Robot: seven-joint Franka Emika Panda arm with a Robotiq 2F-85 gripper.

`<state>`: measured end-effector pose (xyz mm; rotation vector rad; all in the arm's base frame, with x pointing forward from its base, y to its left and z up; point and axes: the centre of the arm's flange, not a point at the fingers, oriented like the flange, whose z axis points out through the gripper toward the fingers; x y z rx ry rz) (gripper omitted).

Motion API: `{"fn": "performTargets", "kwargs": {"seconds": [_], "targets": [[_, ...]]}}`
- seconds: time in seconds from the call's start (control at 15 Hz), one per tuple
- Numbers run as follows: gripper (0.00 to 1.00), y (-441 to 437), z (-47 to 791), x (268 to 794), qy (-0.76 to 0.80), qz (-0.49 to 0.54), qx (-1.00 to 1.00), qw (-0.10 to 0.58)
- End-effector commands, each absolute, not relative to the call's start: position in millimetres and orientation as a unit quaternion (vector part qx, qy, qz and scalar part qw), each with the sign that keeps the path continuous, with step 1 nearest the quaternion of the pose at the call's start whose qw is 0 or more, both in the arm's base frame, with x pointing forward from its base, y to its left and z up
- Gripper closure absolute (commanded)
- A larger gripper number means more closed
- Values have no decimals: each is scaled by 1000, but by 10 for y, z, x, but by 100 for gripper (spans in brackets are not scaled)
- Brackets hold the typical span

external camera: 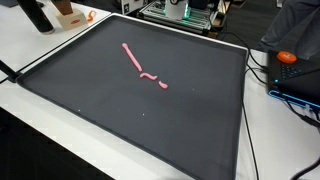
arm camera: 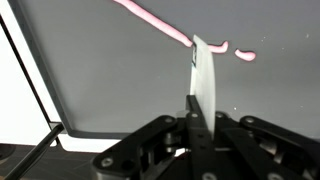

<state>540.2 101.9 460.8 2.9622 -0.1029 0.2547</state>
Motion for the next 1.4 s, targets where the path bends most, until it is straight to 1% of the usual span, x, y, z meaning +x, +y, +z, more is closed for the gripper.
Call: {"fn": "performTargets", "kwargs": {"seconds": [0.0,0.2,0.27,0.33,0.8,1.33], "targets": [[96,1020,4609,5402,-34,85,992,83],[96,1021,4612,5403,-34,86,992,83],[99,1021,4612,5404,-34,86,992,83],[99,963,4545,5455,-41,77,993,84],[99,600,3789,5655,-60,17,997,46],[99,222,3003,5583,-44,-3,999,11]]}}
